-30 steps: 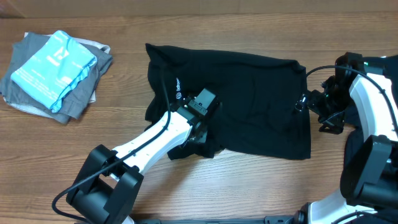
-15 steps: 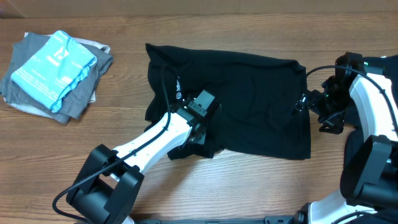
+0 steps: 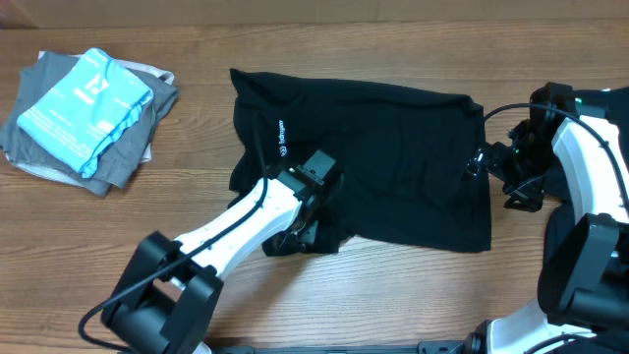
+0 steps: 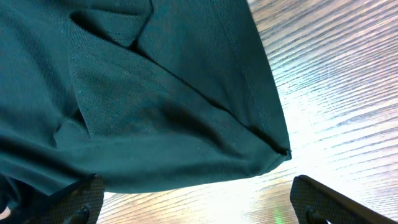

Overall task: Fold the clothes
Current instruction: 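Lift the bottom hem with the left gripper while the right gripper grasps the right hem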

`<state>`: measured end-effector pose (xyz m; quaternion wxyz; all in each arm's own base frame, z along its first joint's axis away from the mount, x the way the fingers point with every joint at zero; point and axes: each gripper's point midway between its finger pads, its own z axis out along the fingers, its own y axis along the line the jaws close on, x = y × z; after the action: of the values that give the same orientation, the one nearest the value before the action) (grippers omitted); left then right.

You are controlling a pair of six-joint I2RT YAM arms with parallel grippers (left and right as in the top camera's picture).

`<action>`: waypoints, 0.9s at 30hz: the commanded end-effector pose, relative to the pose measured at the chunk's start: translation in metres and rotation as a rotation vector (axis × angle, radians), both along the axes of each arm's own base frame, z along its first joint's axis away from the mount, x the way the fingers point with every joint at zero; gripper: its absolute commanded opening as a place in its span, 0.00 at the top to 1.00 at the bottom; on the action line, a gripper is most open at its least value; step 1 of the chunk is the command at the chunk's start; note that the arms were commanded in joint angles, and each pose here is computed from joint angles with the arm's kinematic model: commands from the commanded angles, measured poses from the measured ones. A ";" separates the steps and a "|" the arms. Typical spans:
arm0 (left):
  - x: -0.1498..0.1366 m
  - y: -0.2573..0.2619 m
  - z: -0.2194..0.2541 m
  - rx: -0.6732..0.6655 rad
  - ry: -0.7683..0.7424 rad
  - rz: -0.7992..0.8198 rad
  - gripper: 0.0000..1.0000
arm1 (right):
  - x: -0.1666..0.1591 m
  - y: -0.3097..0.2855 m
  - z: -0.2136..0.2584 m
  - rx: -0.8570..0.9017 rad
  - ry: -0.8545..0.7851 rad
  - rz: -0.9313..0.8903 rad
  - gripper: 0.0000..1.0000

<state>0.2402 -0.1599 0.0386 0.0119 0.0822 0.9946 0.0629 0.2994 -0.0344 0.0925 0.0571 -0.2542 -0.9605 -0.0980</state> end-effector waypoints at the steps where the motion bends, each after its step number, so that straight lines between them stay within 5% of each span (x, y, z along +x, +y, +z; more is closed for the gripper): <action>1: -0.021 -0.012 0.013 -0.111 0.086 0.052 0.96 | 0.000 0.001 0.004 0.006 -0.018 -0.002 0.00; 24: -0.138 0.021 -0.026 0.121 0.341 0.123 0.96 | -0.015 -0.002 0.004 -0.021 0.050 0.003 0.00; 27: -0.139 0.023 -0.026 0.125 0.345 0.123 0.85 | -0.028 0.001 0.007 -0.009 0.101 0.004 0.00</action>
<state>0.1058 -0.1373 0.0102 -0.1644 0.0431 0.9788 0.1140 0.2788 -0.0327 0.0951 0.0991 -0.2570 -0.9573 -0.0877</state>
